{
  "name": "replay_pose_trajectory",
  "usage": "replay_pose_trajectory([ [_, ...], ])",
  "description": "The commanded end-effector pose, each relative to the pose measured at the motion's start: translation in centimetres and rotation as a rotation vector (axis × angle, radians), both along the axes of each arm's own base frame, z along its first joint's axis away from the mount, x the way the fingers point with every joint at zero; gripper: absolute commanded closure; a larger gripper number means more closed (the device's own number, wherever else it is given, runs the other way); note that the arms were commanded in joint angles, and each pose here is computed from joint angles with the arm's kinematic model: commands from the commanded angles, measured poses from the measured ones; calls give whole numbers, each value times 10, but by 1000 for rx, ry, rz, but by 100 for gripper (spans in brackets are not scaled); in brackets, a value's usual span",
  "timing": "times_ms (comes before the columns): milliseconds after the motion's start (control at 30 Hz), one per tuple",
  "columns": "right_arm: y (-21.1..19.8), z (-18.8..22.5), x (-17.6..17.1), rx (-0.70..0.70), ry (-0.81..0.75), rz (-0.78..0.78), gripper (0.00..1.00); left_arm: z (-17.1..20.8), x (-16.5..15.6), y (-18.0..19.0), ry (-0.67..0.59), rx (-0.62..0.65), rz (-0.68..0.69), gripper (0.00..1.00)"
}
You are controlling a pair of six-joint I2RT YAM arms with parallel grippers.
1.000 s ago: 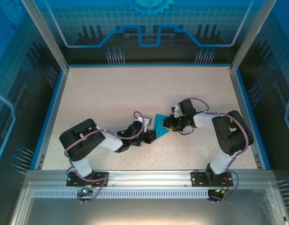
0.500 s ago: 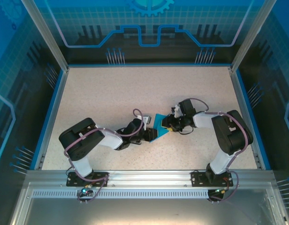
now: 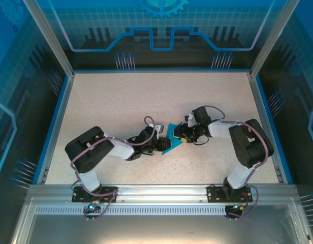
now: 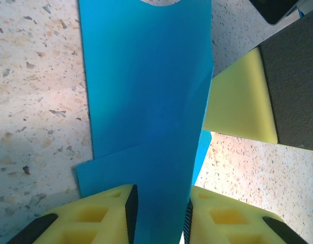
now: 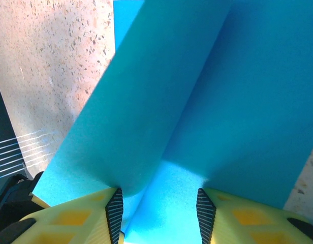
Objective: Fold a paper plane with a square sheet of paper (pick it up from the middle)
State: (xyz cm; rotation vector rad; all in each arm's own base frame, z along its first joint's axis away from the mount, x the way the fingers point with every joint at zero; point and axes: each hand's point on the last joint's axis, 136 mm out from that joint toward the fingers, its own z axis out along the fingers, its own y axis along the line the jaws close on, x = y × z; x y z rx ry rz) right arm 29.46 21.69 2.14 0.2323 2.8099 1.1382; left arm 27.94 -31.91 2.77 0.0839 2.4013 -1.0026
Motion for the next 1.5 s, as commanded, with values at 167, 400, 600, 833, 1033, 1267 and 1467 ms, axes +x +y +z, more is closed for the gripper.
replay_pose_trajectory([
  [167,-11,-41,-21,-142,88,10,49,-11,2,-2,61,-16,-1,81],
  [400,-13,-47,-24,-196,95,21,49,-5,4,-4,70,-73,-13,81],
  [600,-13,-46,-24,-211,86,26,50,-8,3,-1,81,-80,-3,80],
  [833,-20,-55,-28,-269,111,28,51,5,1,0,69,-125,-11,66],
  [1033,-24,-60,-29,-310,131,21,50,16,-1,4,65,-142,-11,62],
  [1267,-28,-64,-32,-343,147,20,48,19,-4,23,71,-145,28,56],
  [1467,-28,-67,-34,-364,156,27,47,23,-4,31,74,-136,53,55],
])
